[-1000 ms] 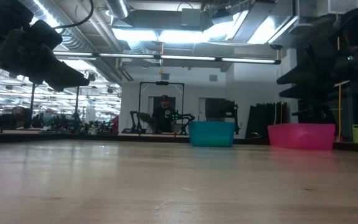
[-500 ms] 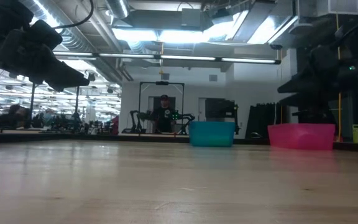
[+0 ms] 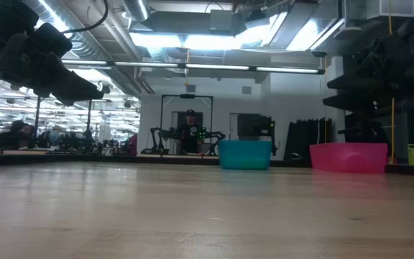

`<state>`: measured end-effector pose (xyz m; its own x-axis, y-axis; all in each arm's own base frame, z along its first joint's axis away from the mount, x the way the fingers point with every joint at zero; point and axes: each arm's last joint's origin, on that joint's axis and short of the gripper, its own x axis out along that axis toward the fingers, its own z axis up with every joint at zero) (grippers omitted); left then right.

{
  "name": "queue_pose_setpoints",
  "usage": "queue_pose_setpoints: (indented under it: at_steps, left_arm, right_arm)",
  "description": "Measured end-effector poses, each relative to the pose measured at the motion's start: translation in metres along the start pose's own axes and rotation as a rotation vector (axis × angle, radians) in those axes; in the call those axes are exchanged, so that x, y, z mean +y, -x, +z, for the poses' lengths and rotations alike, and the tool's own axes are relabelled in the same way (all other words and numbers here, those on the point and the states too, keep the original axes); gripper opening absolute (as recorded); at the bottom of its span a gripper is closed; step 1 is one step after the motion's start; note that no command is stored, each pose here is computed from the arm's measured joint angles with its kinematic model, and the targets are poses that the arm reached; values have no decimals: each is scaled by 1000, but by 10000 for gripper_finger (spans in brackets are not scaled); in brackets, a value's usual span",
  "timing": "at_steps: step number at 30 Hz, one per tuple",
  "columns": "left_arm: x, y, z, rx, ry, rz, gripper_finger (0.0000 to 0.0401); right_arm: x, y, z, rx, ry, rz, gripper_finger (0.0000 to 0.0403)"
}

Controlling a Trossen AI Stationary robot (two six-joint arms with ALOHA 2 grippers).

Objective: Pick and place medicine bottles into bin by pill shape (circle, oval)
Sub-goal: Return to Home Position

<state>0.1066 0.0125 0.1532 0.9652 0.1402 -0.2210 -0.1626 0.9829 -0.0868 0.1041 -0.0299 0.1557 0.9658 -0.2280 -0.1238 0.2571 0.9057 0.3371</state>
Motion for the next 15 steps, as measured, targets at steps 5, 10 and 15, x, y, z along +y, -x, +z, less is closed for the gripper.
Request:
queue_pose_setpoints:
  at_steps: [5,10,15]
  left_arm:
    - [0,0,0,0,0,0,163]
    - [0,0,0,0,0,0,163]
    - [0,0,0,0,0,0,163]
  right_arm:
    - [7,2,-1,-6,-5,43,271]
    - [14,3,-3,-17,29,19,271]
    - [17,4,-2,-74,86,-75,271]
